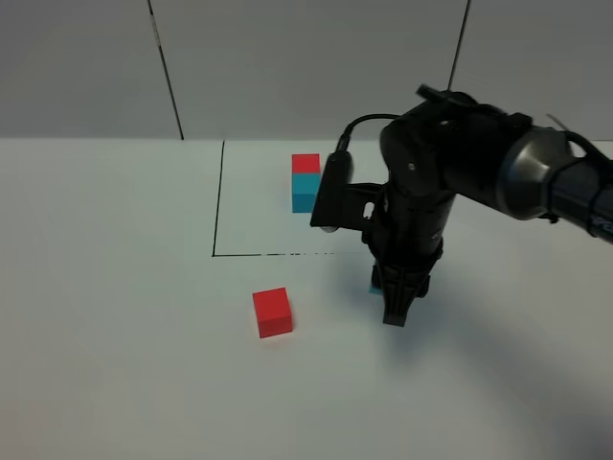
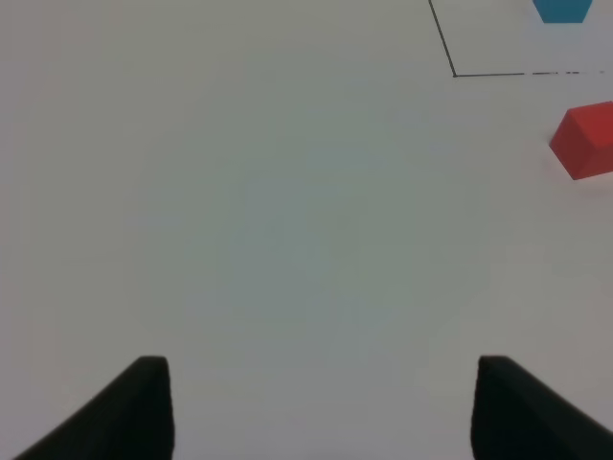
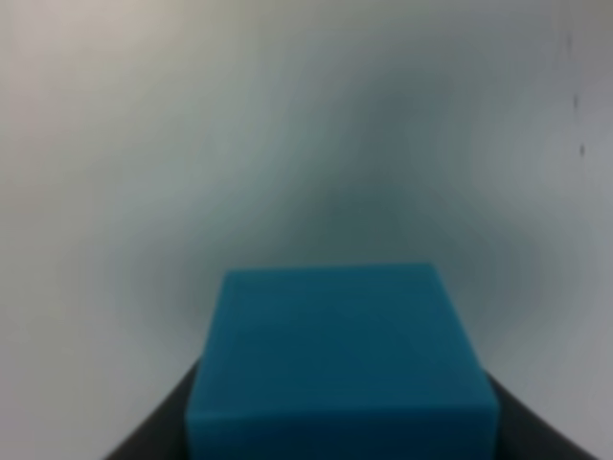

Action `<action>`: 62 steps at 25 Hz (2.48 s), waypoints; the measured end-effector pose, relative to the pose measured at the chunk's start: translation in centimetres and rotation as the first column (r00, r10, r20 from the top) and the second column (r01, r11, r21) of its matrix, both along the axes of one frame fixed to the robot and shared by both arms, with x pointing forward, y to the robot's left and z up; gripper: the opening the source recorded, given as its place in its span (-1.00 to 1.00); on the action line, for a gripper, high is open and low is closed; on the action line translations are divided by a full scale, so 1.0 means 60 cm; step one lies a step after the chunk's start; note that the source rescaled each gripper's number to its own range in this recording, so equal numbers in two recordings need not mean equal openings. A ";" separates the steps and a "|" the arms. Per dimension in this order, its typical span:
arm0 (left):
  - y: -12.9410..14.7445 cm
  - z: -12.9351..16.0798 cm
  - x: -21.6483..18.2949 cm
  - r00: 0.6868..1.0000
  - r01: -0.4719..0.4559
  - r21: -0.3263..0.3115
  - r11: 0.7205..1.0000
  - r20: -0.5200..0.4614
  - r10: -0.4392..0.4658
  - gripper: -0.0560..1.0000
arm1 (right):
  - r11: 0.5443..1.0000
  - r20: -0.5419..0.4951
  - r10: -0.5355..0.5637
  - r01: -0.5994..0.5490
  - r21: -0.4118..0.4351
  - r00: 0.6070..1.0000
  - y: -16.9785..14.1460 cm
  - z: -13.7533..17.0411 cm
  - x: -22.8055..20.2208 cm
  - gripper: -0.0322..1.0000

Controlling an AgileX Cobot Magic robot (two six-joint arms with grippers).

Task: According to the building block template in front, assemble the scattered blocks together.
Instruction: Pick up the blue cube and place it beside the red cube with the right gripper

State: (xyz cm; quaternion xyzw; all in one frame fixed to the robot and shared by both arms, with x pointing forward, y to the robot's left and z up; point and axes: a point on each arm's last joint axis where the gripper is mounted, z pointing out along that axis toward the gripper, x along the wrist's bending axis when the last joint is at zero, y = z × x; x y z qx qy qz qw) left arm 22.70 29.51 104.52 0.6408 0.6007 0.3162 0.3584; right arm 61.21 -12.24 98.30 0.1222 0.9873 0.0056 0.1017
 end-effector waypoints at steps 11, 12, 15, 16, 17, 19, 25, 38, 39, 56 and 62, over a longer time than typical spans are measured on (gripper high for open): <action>0.000 0.000 0.000 1.000 0.000 0.000 1.000 0.000 0.000 -0.13 | 0.979 -0.047 0.171 -0.175 -0.108 0.984 0.088 -0.071 0.026 -0.93; 0.000 0.000 0.000 1.000 0.000 0.000 1.000 0.000 0.000 -0.13 | 0.976 -0.051 0.182 -0.187 -0.110 0.982 0.092 -0.073 0.030 -0.93; 0.000 0.000 0.000 1.000 0.000 0.000 1.000 0.000 0.000 -0.13 | 0.970 -0.080 0.202 -0.210 -0.120 0.976 0.100 -0.094 0.042 -0.93; 0.000 0.000 0.000 1.000 0.000 0.000 1.000 0.000 0.000 -0.13 | 0.969 -0.086 0.203 -0.213 -0.123 0.975 0.102 -0.098 0.046 -0.93; 0.000 0.000 0.000 1.000 0.000 0.000 1.000 0.000 0.000 -0.13 | 0.969 -0.091 0.202 -0.213 -0.124 0.975 0.104 -0.104 0.049 -0.93; 0.000 0.000 0.000 1.000 0.000 0.000 1.000 0.000 0.000 -0.13 | 0.968 -0.097 0.207 -0.219 -0.125 0.973 0.108 -0.113 0.054 -0.93; 0.000 0.000 0.000 1.000 0.000 0.000 1.000 0.000 0.000 -0.13 | 0.958 -0.124 0.236 -0.251 -0.135 0.964 0.112 -0.144 0.061 -0.93; 0.000 0.000 0.000 1.000 0.000 0.000 1.000 0.000 0.000 -0.13 | 0.928 -0.101 0.339 -0.350 -0.128 0.935 0.129 -0.156 0.069 -0.93; 0.000 0.000 0.000 1.000 0.000 0.000 1.000 0.000 0.000 -0.13 | 0.925 -0.101 0.346 -0.358 -0.130 0.933 0.131 -0.157 0.068 -0.93; 0.000 0.000 0.000 1.000 0.000 0.000 1.000 0.000 0.000 -0.13 | 0.911 -0.072 0.394 -0.399 -0.102 0.916 0.163 -0.157 0.061 -0.93; 0.000 0.000 0.000 1.000 0.000 0.000 1.000 0.000 0.000 -0.13 | 0.928 -0.071 0.355 -0.361 -0.098 0.932 0.162 -0.157 0.061 -0.93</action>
